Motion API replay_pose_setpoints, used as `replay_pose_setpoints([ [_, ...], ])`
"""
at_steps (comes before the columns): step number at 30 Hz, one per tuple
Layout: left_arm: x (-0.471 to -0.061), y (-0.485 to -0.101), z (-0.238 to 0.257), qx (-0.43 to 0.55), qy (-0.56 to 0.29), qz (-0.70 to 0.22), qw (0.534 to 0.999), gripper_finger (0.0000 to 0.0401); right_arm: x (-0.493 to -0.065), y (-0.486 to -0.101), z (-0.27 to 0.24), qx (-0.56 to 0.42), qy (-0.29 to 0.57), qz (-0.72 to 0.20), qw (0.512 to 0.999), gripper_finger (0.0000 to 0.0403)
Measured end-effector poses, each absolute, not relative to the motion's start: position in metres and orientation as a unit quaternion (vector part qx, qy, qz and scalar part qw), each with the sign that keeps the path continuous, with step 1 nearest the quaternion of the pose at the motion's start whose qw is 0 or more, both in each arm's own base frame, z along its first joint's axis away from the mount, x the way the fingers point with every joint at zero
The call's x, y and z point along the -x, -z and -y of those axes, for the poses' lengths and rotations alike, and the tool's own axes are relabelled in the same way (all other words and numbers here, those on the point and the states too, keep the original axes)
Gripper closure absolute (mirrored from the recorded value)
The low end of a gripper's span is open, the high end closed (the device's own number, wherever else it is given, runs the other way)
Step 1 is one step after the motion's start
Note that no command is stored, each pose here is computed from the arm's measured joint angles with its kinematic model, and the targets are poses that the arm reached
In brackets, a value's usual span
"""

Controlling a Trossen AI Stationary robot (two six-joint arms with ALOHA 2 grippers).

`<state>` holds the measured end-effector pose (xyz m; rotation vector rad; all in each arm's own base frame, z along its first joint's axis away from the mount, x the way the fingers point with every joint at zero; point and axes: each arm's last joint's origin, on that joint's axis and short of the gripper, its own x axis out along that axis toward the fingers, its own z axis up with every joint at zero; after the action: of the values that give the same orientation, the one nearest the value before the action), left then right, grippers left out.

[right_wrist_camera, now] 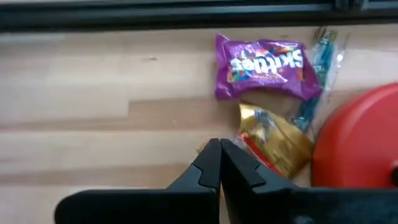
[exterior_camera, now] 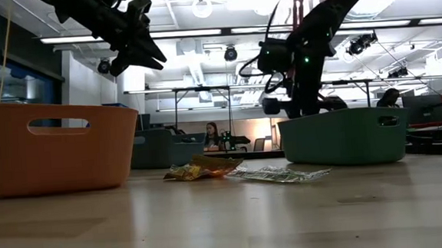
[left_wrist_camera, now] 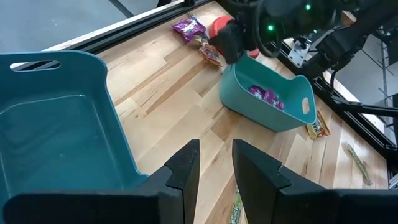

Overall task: Sort candy
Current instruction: Adjust the blue candy

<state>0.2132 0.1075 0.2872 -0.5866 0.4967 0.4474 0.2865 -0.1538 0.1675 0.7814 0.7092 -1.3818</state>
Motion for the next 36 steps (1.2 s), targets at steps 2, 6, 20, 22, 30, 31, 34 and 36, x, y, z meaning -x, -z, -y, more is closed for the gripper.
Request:
replay_pose_setpoints([
  [2,-0.213,-0.287,-0.107,0.283,-0.216,-0.24,0.903,0.0311,-0.286,-0.167,0.149,-0.337,0.605,-0.327,0.642,0.0403],
  [6,-0.213,-0.287,-0.108,0.283,-0.217,-0.24,0.903,0.0311,-0.289,-0.165,0.137,-0.331,0.593,-0.349,0.646,0.0403],
  [20,-0.213,-0.287,-0.107,0.299,-0.221,-0.236,0.898,0.0311,-0.326,-0.167,0.044,-0.37,0.457,-0.36,0.724,0.0403],
  [22,-0.213,-0.287,-0.107,0.299,-0.221,-0.236,0.898,0.0311,-0.326,-0.169,0.048,-0.37,0.472,-0.342,0.724,0.0403],
  [30,-0.214,-0.287,-0.107,0.319,-0.224,-0.23,0.892,0.0311,-0.327,-0.163,0.122,-0.388,0.53,-0.242,0.714,0.0403],
  [31,-0.214,-0.287,-0.107,0.319,-0.224,-0.23,0.892,0.0311,-0.33,-0.162,0.132,-0.398,0.522,-0.224,0.72,0.0403],
  [34,-0.214,-0.287,-0.107,0.318,-0.224,-0.23,0.892,0.0311,-0.337,-0.154,0.153,-0.415,0.501,-0.183,0.737,0.0403],
  [36,-0.214,-0.288,-0.107,0.312,-0.223,-0.23,0.895,0.0311,-0.336,-0.146,0.162,-0.415,0.509,-0.183,0.732,0.0403],
])
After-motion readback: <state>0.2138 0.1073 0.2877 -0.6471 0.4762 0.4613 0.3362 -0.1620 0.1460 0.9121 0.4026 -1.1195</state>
